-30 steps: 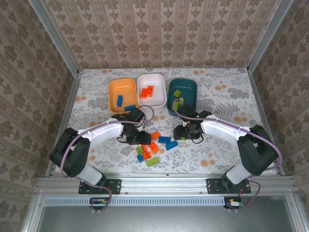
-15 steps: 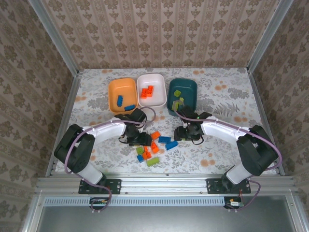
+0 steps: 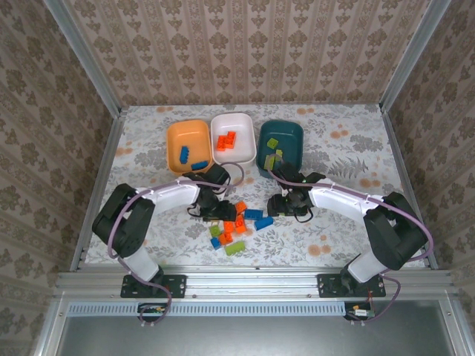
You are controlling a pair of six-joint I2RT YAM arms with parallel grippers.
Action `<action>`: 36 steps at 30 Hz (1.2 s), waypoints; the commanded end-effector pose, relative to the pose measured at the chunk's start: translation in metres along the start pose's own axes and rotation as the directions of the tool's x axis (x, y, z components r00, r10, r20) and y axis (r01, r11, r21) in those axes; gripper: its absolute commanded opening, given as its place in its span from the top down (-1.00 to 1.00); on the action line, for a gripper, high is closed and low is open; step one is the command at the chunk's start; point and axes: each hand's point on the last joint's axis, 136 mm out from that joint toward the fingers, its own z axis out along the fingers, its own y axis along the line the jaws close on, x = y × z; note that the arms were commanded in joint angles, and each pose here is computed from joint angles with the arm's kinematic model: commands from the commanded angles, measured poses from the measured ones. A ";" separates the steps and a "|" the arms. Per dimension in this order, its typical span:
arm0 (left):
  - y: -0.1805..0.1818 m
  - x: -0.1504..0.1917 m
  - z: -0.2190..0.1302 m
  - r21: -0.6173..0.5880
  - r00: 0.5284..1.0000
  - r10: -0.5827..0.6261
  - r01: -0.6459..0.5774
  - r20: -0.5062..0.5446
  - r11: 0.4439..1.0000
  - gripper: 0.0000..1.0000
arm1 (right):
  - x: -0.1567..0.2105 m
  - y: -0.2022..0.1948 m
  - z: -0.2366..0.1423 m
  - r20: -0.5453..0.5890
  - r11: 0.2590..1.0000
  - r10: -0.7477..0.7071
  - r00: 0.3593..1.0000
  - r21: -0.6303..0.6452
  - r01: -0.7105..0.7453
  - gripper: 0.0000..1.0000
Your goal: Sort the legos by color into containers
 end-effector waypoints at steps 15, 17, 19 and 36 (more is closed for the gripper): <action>-0.002 0.007 0.016 -0.001 0.998 0.028 -0.028 -0.052 1.000 0.20 | 0.002 -0.001 0.000 0.014 1.000 0.014 1.000 -0.003 -0.014 -0.35; -0.003 0.005 0.015 0.001 0.998 0.030 -0.030 -0.050 1.000 0.26 | 0.002 -0.001 0.000 0.018 1.000 0.014 1.000 -0.002 -0.014 -0.35; -0.004 0.003 0.015 -0.002 0.998 0.033 -0.033 -0.048 0.999 0.32 | 0.001 -0.001 -0.001 0.022 1.000 0.016 1.000 0.001 -0.016 -0.35; -0.010 -0.030 -0.015 0.029 0.999 0.045 -0.045 0.008 0.999 0.67 | -0.003 -0.003 -0.005 0.041 1.000 0.009 0.999 0.020 -0.010 -0.35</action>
